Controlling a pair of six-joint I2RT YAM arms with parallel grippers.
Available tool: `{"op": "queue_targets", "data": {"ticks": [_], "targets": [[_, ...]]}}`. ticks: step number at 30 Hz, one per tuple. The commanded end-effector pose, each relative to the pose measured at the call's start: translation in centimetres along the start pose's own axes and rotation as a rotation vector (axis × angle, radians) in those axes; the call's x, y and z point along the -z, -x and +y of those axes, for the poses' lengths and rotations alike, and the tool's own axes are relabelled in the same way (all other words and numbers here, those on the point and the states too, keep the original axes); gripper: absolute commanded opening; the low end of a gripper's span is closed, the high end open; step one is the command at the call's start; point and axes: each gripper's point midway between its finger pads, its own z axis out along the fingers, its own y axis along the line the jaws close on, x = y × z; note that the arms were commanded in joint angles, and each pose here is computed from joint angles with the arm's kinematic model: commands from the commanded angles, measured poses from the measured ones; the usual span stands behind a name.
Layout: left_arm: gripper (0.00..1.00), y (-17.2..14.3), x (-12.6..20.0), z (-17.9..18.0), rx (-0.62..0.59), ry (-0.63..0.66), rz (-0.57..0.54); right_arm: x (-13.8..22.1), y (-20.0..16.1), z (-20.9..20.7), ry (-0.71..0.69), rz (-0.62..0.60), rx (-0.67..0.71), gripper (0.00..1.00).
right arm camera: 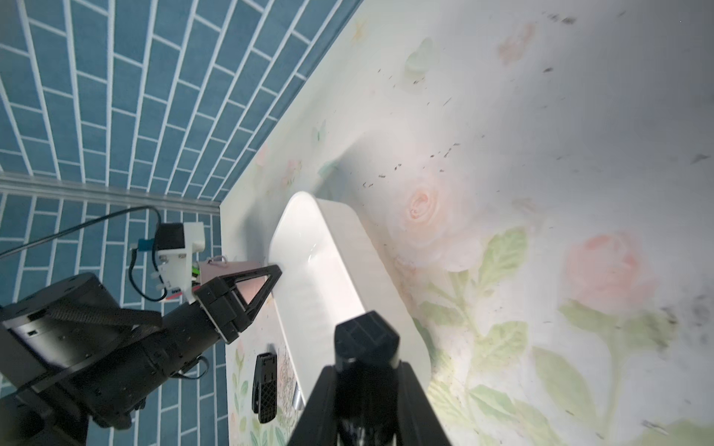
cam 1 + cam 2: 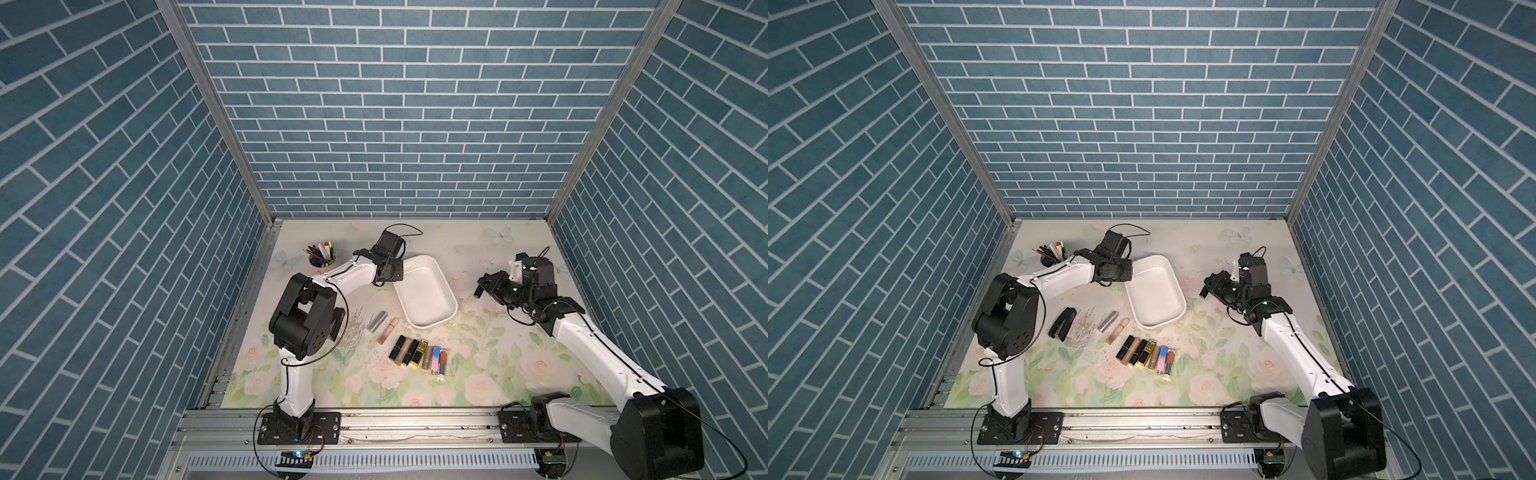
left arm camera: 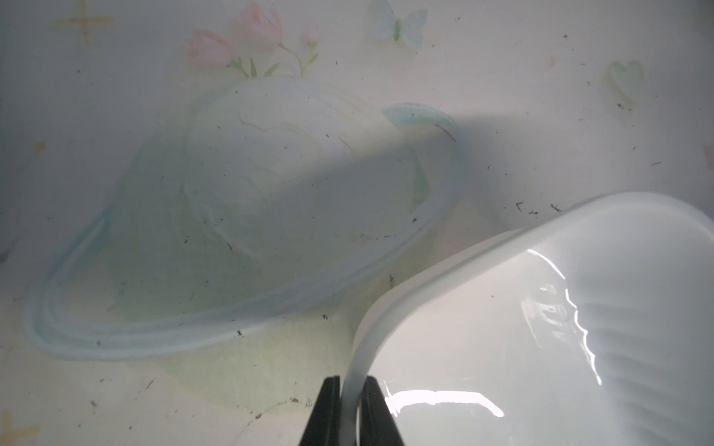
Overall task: Put the lipstick into the storage box
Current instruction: Place the storage box at the center of the board, then place the lipstick in the storage box.
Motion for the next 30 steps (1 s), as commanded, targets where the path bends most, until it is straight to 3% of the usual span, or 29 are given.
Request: {"op": "queue_targets", "data": {"ticks": [1,5,13,20,26,30], "targets": [[0.19,0.8,0.4,-0.6,0.023,-0.024,-0.038,-1.2,0.5,3.2,0.072,-0.007,0.016,0.16],[0.39,1.4,0.8,-0.8,0.02,-0.029,-0.05,-3.5,-0.3,5.2,0.114,0.025,-0.042,0.16],[0.63,3.9,3.2,-1.6,0.025,-0.06,-0.114,-8.5,-1.7,9.1,0.145,0.065,-0.133,0.16],[0.74,6.7,10.1,-0.8,0.057,-0.081,-0.277,-12.4,-3.0,9.7,0.114,0.075,-0.207,0.16],[0.77,5.4,15.0,0.1,0.089,-0.132,-0.371,-15.4,-4.1,9.5,0.104,0.077,-0.313,0.16],[0.78,3.5,16.5,1.2,0.098,-0.134,-0.379,-17.2,-4.8,9.6,0.087,0.067,-0.349,0.16]]}}
